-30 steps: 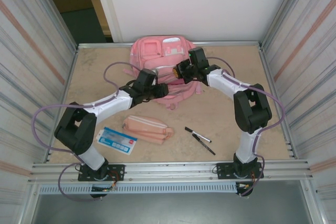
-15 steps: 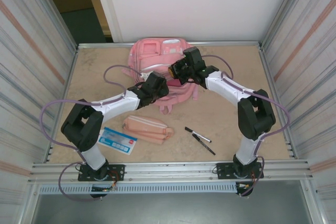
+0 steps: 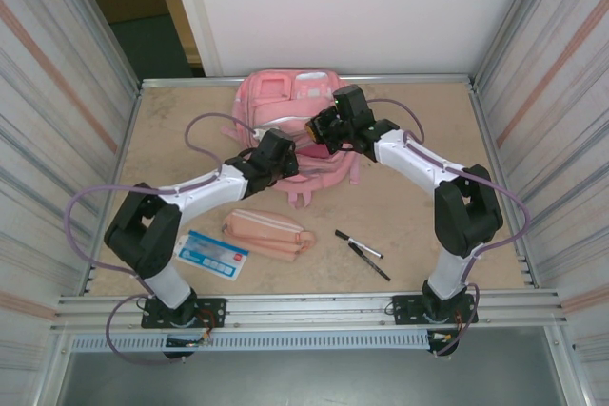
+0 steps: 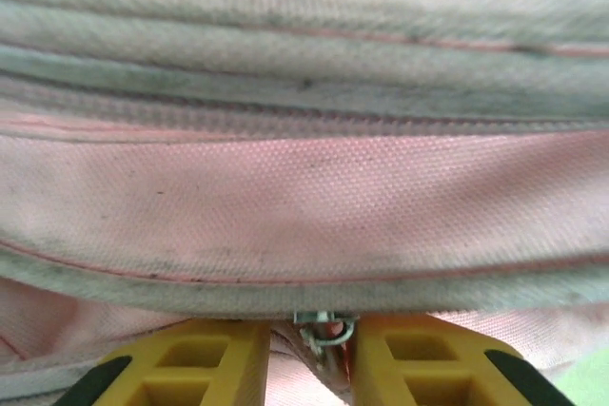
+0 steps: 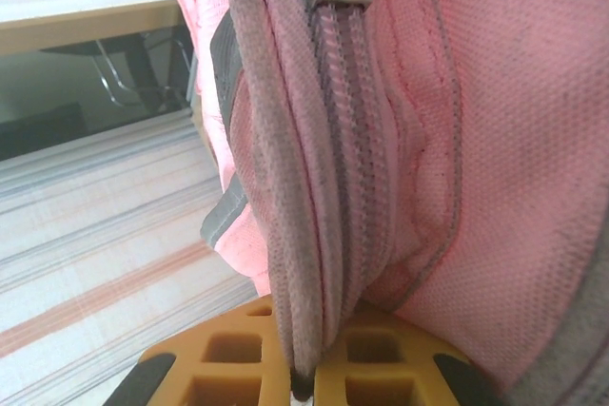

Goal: Pack the student bag

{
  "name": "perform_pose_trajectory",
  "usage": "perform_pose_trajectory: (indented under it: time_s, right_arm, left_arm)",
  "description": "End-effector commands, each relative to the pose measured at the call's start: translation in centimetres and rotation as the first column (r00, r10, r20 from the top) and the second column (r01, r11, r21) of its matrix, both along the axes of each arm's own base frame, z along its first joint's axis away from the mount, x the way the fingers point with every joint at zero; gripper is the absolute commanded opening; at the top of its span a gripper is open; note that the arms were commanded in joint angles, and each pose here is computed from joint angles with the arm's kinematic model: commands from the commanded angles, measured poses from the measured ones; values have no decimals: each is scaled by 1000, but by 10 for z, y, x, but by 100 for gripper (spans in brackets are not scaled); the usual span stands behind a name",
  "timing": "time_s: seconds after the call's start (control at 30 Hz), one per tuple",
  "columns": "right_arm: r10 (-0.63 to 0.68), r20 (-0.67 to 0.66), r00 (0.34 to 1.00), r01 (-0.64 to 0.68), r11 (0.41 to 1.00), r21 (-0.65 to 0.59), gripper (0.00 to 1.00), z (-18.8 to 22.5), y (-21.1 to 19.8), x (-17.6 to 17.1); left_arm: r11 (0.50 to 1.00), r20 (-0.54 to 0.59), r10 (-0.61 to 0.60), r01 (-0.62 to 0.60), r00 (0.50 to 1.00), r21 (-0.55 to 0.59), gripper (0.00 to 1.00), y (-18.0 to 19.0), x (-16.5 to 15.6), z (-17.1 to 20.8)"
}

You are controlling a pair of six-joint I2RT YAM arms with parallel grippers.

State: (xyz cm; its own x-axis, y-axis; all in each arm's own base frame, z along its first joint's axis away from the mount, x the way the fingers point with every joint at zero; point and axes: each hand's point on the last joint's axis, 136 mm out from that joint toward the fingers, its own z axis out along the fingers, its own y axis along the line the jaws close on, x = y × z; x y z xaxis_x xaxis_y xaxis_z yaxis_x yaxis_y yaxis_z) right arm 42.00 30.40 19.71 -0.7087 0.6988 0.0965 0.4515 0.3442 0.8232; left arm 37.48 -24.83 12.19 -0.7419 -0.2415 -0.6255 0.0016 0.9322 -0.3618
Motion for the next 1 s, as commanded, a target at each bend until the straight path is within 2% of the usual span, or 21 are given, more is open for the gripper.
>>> perform_pose_trajectory:
  time_s: [0.0, 0.13, 0.33, 0.57, 0.73, 0.87, 0.97]
  right_arm:
    - [99, 89, 991, -104, 993, 51, 0, 27, 13, -6]
    - [123, 72, 990, -127, 990, 54, 0, 20, 18, -8]
    - [131, 64, 989, -134, 990, 52, 0, 15, 19, -9]
    - [165, 51, 985, -166, 986, 14, 0, 8, 7, -2]
    - [205, 15, 979, -205, 979, -18, 0, -12, -8, 0]
    - [258, -8, 966, -257, 959, -122, 0, -27, -30, 13]
    - [232, -50, 971, -237, 965, -114, 0, -40, -51, 22]
  left_arm:
    - [998, 84, -57, 56, 995, 11, 25, 12, 4, 29]
    - [993, 41, -112, 113, 993, -17, 10, 13, 3, 23]
    - [987, 5, -161, 161, 987, 20, 0, 11, 0, 13]
    - [976, 53, -175, 167, 983, 141, 0, 39, 4, 24]
    - [935, 65, -222, 193, 973, 299, 0, 71, 10, 17]
    - [920, 33, -302, 282, 953, 273, 0, 68, 2, 14]
    - [906, 37, -378, 361, 925, 223, 0, 53, -5, 11]
